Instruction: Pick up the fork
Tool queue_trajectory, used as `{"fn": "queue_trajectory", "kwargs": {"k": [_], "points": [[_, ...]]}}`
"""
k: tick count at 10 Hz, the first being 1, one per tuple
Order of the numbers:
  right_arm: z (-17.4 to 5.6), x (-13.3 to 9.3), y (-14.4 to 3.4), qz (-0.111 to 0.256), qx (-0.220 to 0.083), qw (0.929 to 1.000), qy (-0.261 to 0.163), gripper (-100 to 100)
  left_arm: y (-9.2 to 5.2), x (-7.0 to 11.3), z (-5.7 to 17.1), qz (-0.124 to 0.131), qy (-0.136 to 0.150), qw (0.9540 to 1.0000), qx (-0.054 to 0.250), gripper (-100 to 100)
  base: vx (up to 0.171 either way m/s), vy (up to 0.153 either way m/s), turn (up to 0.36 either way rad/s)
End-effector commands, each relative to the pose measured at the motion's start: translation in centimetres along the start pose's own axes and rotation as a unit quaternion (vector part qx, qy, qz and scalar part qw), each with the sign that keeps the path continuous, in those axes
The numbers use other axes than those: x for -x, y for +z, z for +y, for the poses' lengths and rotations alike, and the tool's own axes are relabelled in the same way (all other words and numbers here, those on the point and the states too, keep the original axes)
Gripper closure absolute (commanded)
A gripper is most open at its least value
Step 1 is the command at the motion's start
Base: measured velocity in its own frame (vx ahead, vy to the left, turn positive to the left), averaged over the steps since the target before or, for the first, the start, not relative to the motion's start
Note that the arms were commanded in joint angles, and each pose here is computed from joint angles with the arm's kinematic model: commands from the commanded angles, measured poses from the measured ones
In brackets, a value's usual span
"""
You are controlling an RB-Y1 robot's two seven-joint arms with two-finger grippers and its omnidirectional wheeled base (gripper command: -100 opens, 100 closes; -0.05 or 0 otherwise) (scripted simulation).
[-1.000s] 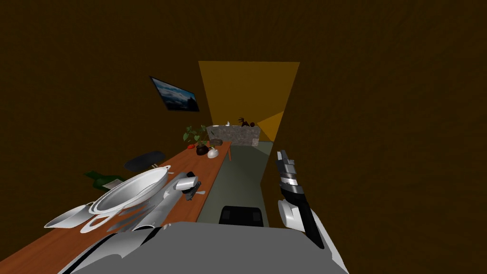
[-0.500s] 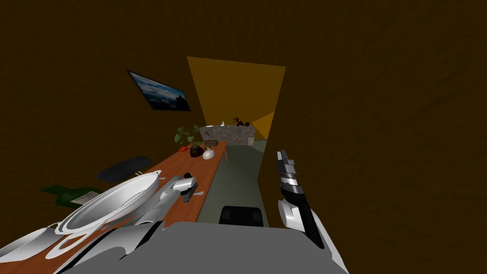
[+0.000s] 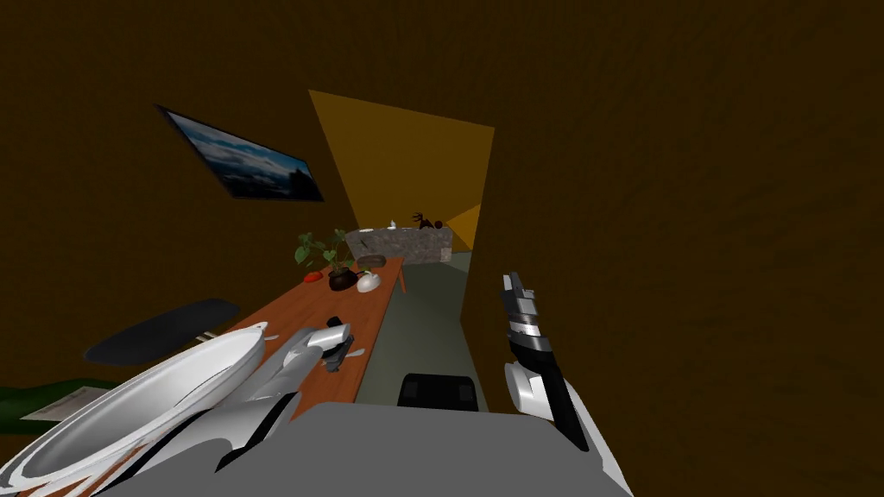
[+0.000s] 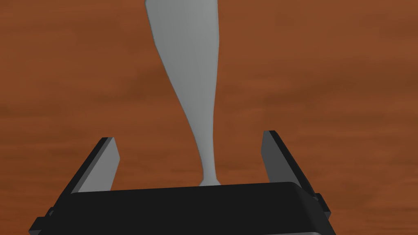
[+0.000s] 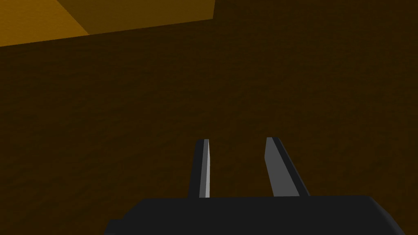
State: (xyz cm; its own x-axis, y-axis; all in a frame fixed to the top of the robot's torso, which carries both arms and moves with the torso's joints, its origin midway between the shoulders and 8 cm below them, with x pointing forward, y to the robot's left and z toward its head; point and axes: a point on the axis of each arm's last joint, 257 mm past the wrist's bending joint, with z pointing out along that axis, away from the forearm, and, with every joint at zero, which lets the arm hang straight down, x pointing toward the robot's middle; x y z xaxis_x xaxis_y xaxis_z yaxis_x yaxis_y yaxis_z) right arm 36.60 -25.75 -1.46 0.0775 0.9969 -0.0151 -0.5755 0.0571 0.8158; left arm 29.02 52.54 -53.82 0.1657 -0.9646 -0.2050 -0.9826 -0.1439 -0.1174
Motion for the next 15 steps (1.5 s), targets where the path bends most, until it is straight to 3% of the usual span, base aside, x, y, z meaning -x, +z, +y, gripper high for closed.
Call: {"fn": "queue_trajectory", "kwargs": {"k": [1, 2, 4, 5, 9, 10, 11, 15], "points": [[0.0, 0.0, 0.0, 0.000, 0.000, 1.0000, 0.000, 0, 0.2, 0.7, -0.1, -0.002, -0.018, 0.9998, -0.001, -100, -0.078, 0.013, -0.210], [0.0, 0.0, 0.0, 0.000, 0.000, 1.0000, 0.000, 0, 0.4, 1.2, 0.3, -0.004, -0.033, 0.9994, 0.001, -100, -0.113, 0.012, -0.312], [0.0, 0.0, 0.0, 0.000, 0.000, 1.0000, 0.000, 0, 0.5, 1.2, 0.5, -0.004, -0.031, 0.9995, 0.004, -100, -0.050, 0.012, -0.064], [0.0, 0.0, 0.0, 0.000, 0.000, 1.0000, 0.000, 0, 0.5, 1.2, 0.6, -0.004, -0.032, 0.9995, 0.005, 100, -0.006, 0.001, 0.001], [0.0, 0.0, 0.0, 0.000, 0.000, 1.0000, 0.000, 0, 0.6, 1.2, 0.7, -0.003, -0.033, 0.9994, 0.006, 100, 0.000, 0.000, 0.000], [0.0, 0.0, 0.0, 0.000, 0.000, 1.0000, 0.000, 0, 0.6, 1.2, 0.7, -0.003, -0.033, 0.9994, 0.006, 0, 0.000, 0.000, 0.000], [0.0, 0.0, 0.0, 0.000, 0.000, 1.0000, 0.000, 0, 0.4, 0.7, 0.4, -0.002, -0.019, 0.9998, 0.004, 100, 0.055, 0.007, 0.219], [0.0, 0.0, 0.0, 0.000, 0.000, 1.0000, 0.000, 0, -0.2, -1.0, -0.1, 0.003, 0.027, 0.9996, 0.002, 100, 0.107, -0.027, 0.263]]}}
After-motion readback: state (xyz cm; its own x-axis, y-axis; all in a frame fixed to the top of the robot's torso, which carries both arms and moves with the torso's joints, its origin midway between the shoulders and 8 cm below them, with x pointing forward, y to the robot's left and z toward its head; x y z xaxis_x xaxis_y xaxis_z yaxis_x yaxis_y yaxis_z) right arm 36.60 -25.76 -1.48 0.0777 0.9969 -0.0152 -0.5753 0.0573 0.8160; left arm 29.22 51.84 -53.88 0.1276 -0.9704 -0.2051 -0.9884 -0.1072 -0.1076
